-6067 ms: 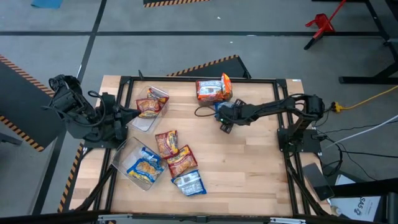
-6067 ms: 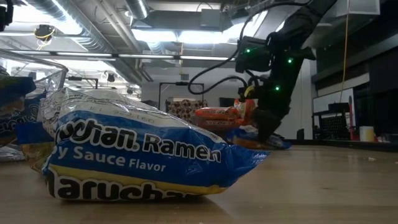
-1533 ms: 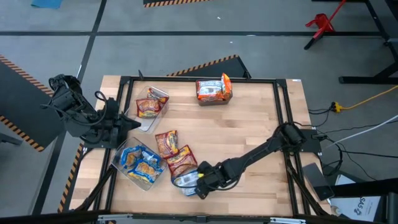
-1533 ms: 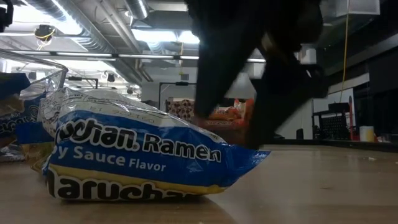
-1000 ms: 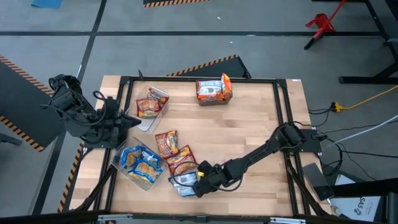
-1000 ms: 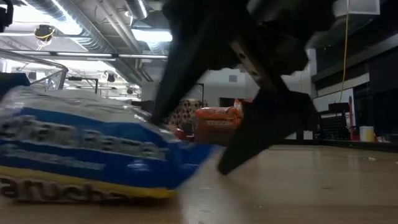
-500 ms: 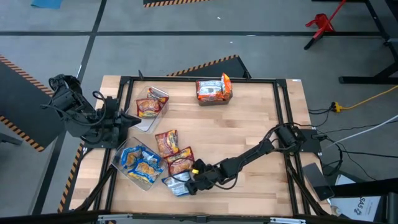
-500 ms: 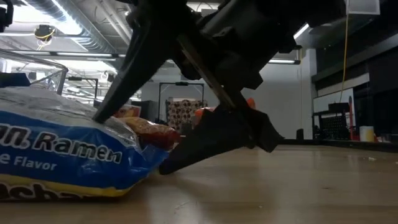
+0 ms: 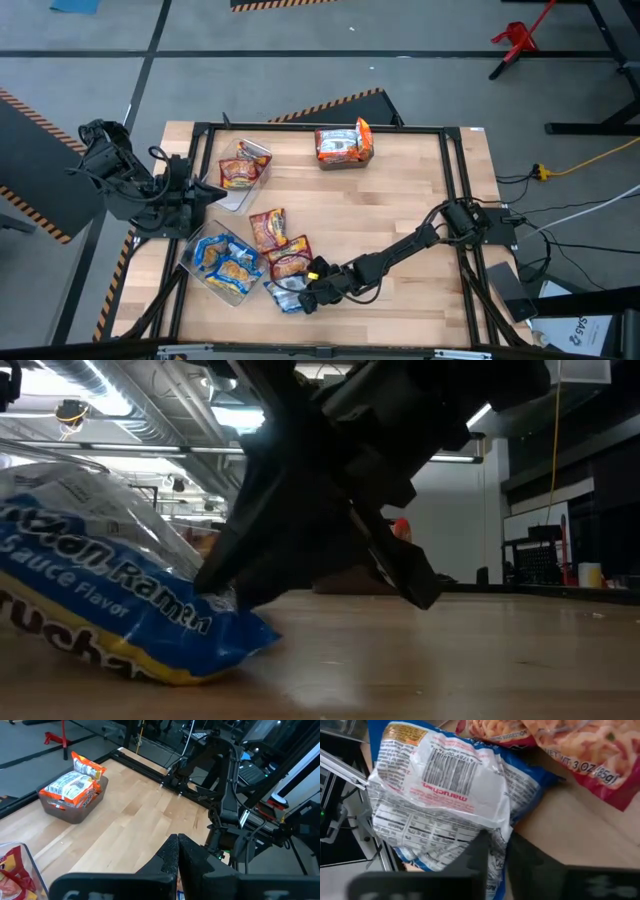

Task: Sort Maruchan noodles
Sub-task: Put the blue noodle pack into the bottom transparent bin

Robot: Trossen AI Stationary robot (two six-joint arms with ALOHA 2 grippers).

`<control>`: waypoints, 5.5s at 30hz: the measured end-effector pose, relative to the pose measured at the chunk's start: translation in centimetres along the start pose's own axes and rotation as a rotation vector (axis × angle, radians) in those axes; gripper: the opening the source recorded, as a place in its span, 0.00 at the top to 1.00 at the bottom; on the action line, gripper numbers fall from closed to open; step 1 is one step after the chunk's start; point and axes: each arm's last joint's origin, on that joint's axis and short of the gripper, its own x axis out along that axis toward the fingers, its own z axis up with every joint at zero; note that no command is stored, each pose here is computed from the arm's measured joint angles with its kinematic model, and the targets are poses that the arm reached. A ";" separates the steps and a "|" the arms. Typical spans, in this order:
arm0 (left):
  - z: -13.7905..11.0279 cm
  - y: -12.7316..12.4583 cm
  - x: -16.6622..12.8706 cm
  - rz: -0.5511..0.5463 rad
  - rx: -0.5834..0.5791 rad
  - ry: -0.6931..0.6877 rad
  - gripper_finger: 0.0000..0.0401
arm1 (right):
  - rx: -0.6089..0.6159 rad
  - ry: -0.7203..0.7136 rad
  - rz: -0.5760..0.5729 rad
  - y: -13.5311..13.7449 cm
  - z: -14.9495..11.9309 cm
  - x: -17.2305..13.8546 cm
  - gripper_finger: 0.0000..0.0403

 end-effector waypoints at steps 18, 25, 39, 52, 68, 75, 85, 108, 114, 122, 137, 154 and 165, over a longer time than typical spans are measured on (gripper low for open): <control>0.0 0.0 0.0 -0.001 -0.001 0.001 1.00 | -0.091 0.054 0.130 6.4 2.0 -2.3 1.00; 0.0 0.0 0.0 -0.002 -0.001 0.001 1.00 | -0.243 0.052 0.099 10.5 4.2 -5.6 1.00; 0.0 0.0 0.0 -0.007 -0.002 0.007 1.00 | -0.383 0.141 0.099 11.6 7.1 -8.0 0.86; -0.1 0.0 0.0 -0.011 0.027 0.015 1.00 | -0.919 -0.021 0.027 11.8 -2.3 -4.8 0.30; -0.1 0.0 0.0 -0.008 0.035 0.021 1.00 | -1.038 0.045 -0.040 8.0 -5.3 2.2 0.27; -0.1 0.1 0.0 -0.007 0.037 0.022 1.00 | -1.150 0.035 -0.290 6.0 -5.2 2.5 0.27; -0.1 0.1 0.0 -0.009 0.037 0.023 1.00 | -1.204 0.030 -0.362 6.7 -4.7 1.6 0.27; -0.2 0.0 0.0 -0.015 0.071 0.031 1.00 | -0.255 0.233 -0.593 8.5 0.3 -8.8 0.27; -0.2 0.0 0.0 -0.033 0.071 0.052 1.00 | -0.261 0.233 -0.533 9.7 2.5 -13.0 0.27; -0.3 -0.1 0.0 -0.060 0.062 0.086 1.00 | -0.251 0.215 -0.492 10.3 3.8 -16.1 0.27; 0.0 0.5 -0.5 -0.066 0.043 0.070 1.00 | -0.137 -0.092 -0.232 9.0 9.0 -37.4 0.27; 0.3 1.5 -1.0 -0.055 0.010 0.054 1.00 | 0.157 -0.273 0.090 -9.3 3.6 -23.1 0.27; 0.3 1.6 -1.0 -0.034 0.016 0.040 1.00 | 0.060 -0.107 0.135 -8.7 1.2 -10.5 0.27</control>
